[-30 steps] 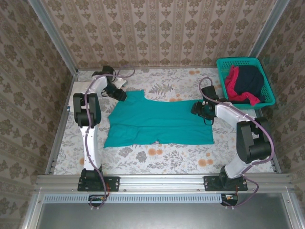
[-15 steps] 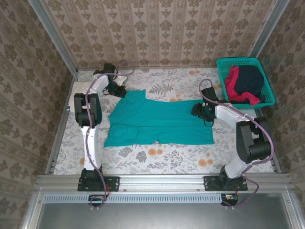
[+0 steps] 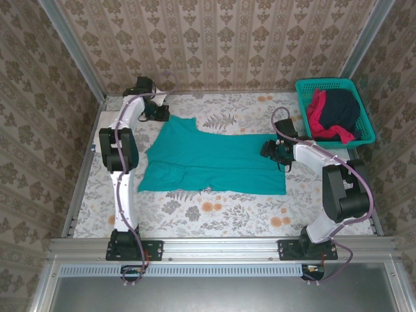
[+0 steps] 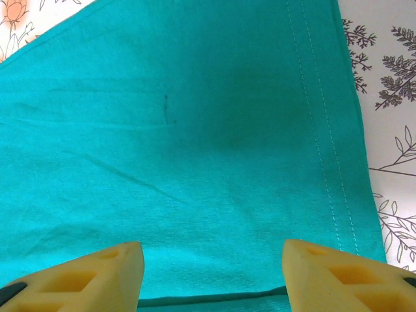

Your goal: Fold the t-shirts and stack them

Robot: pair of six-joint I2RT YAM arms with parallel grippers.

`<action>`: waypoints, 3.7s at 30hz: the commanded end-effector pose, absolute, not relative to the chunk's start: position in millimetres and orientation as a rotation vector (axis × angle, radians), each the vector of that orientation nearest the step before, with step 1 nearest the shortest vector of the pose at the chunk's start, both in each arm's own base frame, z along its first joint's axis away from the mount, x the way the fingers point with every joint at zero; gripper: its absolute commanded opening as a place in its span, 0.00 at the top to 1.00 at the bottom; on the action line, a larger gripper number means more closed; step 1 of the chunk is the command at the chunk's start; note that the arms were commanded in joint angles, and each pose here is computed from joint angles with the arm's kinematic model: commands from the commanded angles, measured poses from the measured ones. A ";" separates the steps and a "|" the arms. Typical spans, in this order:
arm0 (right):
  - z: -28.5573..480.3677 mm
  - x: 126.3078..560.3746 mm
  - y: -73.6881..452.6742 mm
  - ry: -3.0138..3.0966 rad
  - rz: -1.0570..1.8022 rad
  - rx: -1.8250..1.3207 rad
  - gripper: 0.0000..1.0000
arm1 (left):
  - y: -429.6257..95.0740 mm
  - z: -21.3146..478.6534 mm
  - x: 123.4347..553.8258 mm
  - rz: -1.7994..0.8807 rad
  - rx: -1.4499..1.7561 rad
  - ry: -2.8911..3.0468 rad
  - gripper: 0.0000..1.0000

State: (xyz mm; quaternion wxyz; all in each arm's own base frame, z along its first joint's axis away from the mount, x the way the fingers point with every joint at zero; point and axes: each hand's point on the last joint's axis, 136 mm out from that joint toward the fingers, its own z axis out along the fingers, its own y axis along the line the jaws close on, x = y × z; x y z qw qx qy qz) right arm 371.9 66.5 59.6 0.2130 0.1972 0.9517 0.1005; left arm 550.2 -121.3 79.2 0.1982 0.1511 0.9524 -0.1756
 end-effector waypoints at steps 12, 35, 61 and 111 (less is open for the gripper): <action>71.6 372.5 66.4 2.612 0.303 0.556 0.41 | -102.0 53.2 539.4 -0.493 0.423 2.729 0.54; 69.1 369.2 64.0 2.616 0.284 0.563 0.41 | -117.0 9.1 520.1 -0.375 0.602 2.897 0.97; 63.1 446.7 -7.2 2.577 -0.031 0.847 0.53 | -126.6 97.5 528.1 -0.467 0.505 2.620 1.00; 116.9 456.8 3.6 2.458 0.051 0.689 1.00 | -104.0 166.5 499.0 -0.575 0.401 2.455 1.00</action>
